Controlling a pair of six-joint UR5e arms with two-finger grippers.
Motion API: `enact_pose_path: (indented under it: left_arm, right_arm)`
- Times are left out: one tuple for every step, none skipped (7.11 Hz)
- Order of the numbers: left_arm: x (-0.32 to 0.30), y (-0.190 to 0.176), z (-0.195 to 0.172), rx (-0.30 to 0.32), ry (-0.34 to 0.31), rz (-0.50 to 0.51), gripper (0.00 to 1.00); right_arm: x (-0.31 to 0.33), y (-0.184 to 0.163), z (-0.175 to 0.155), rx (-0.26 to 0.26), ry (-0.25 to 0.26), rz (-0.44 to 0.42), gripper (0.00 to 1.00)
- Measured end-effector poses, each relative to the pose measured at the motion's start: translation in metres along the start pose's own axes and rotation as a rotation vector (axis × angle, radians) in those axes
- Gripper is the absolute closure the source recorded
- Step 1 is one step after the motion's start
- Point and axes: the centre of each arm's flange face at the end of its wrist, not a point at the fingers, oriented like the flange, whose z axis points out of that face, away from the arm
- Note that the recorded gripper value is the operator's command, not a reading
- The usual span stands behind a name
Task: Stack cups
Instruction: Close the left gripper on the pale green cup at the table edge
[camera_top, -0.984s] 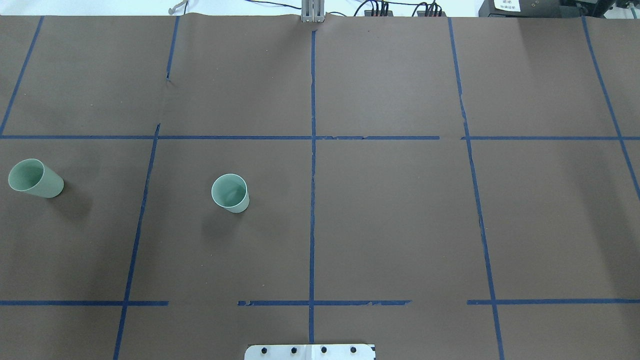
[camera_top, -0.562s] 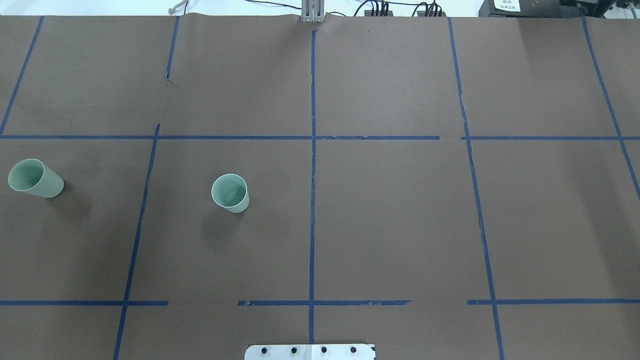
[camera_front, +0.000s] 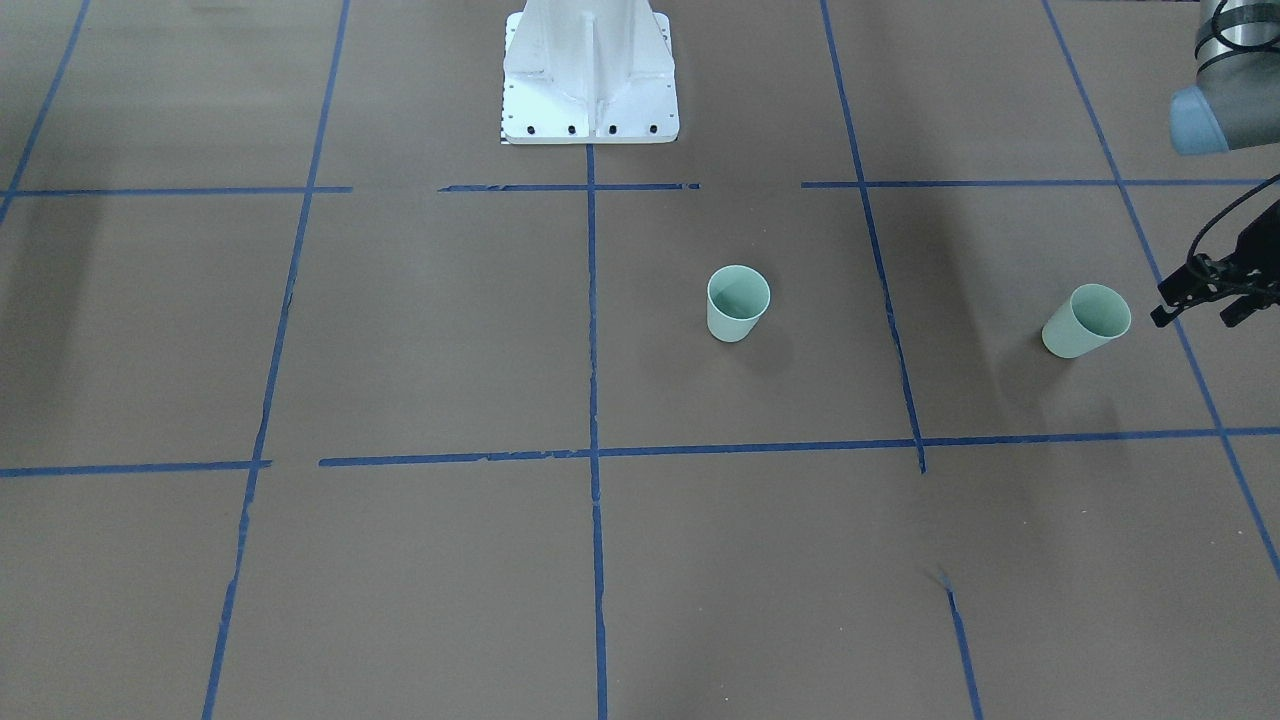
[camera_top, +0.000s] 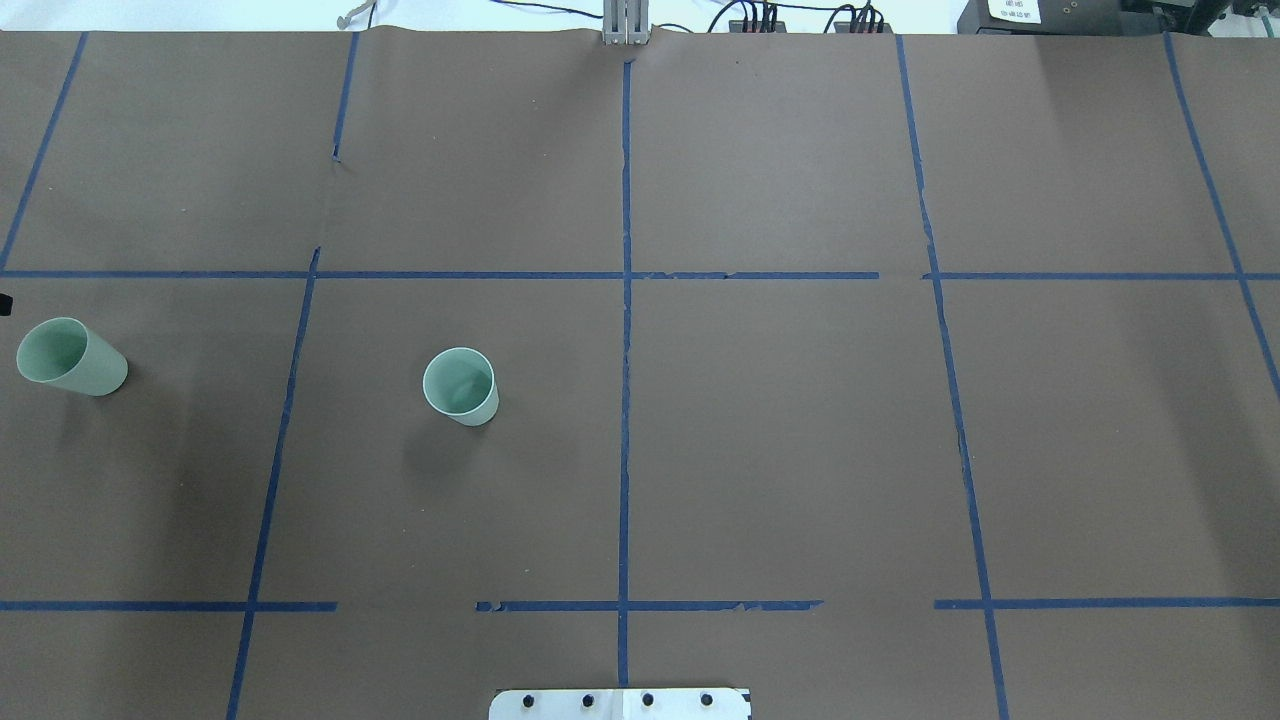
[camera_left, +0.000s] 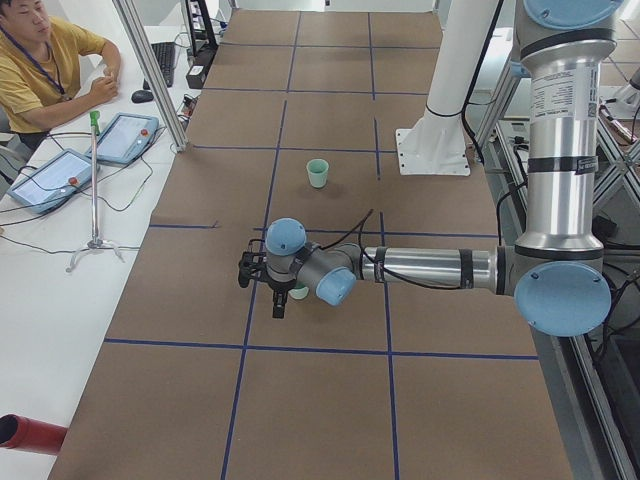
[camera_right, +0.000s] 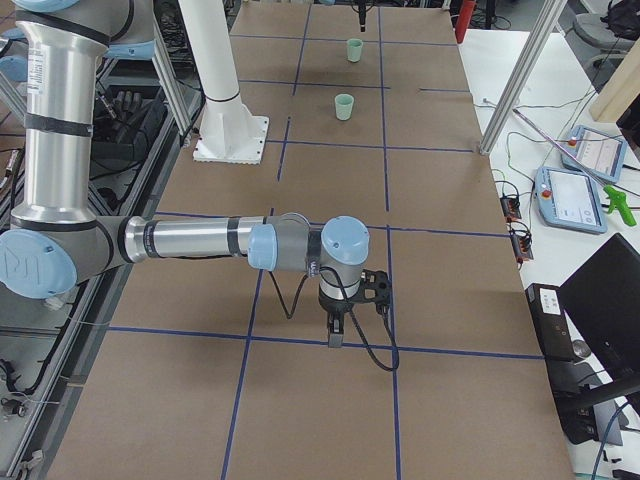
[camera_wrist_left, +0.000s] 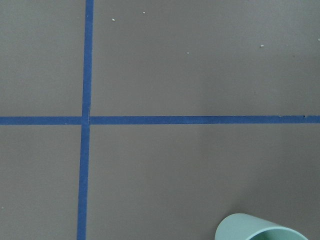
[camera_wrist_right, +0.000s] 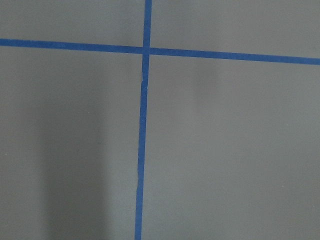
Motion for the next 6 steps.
enact_pose_path:
  left_arm:
    - [0.008, 0.004, 0.008, -0.002, 0.013, -0.001, 0.01]
    - [0.015, 0.008, 0.013, -0.005, 0.025, 0.007, 0.04]
    - [0.021, 0.012, 0.020, -0.015, 0.030, 0.016, 0.65]
    - [0.023, 0.016, 0.025, -0.028, 0.033, 0.021, 1.00]
    - [0.024, 0.019, 0.027, -0.039, 0.034, 0.020, 1.00]
    - [0.025, 0.020, 0.028, -0.046, 0.035, 0.018, 1.00]
  right_arm:
    - [0.000, 0.000, 0.000, 0.000, 0.000, 0.000, 0.00]
    - [0.000, 0.000, 0.000, 0.000, 0.000, 0.000, 0.00]
    - [0.000, 0.000, 0.000, 0.000, 0.000, 0.000, 0.00]
    - [0.000, 0.000, 0.000, 0.000, 0.000, 0.000, 0.00]
    - [0.000, 0.000, 0.000, 0.000, 0.000, 0.000, 0.00]
    - [0.000, 0.000, 0.000, 0.000, 0.000, 0.000, 0.00]
